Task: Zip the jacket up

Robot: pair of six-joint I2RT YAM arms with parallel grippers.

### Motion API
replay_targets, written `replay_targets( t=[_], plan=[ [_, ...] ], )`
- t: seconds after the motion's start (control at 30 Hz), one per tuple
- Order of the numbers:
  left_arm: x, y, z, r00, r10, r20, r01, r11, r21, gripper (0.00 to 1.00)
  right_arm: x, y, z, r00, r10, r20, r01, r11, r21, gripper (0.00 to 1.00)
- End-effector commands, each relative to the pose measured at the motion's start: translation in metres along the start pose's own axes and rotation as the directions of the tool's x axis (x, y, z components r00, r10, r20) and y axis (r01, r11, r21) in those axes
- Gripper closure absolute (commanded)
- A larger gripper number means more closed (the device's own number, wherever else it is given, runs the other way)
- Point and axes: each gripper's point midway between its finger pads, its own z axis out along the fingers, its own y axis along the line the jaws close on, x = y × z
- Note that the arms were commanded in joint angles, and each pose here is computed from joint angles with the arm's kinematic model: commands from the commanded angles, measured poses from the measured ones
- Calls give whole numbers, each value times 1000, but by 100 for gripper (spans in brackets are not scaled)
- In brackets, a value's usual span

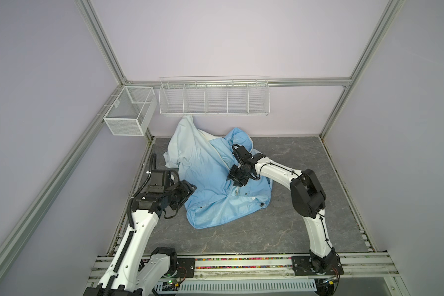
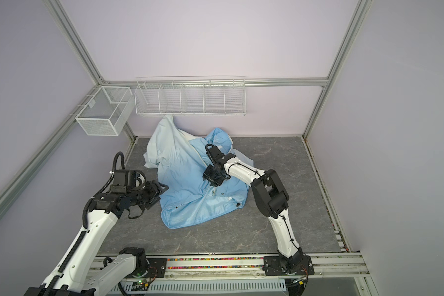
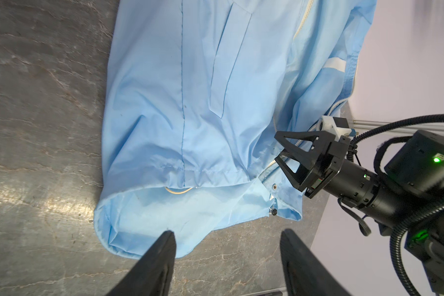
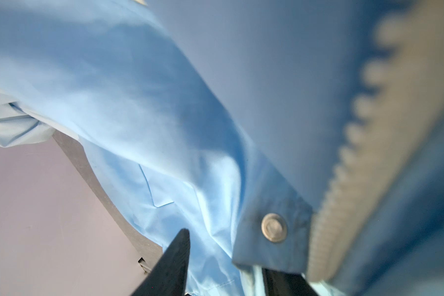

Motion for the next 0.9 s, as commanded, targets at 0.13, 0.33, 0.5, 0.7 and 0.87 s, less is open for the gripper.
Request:
replay_targets(
  t=[0.13, 0.33, 0.5, 0.7, 0.87],
  plan=[
    [12, -1, 2, 998, 45, -38, -45, 999, 7, 34, 9, -5, -41, 993, 82, 90, -80, 996, -26, 63],
    [13, 6, -3, 1000, 0, -13, 0, 1000, 6, 34, 10, 11, -42, 995, 71, 65, -68, 996, -56, 67],
    [16, 13, -5, 1000, -29, 0, 29, 1000, 2, 34, 4, 8, -39, 994, 88, 66, -85, 995, -46, 67],
    [18, 17, -12, 999, -33, 17, 34, 999, -7, 34, -5, -7, -28, 992, 97, 78, -98, 995, 1, 68],
    [21, 18, -17, 999, -31, 19, 32, 999, -12, 34, -13, -12, -21, 991, 109, 82, -111, 994, 17, 69]
  ],
)
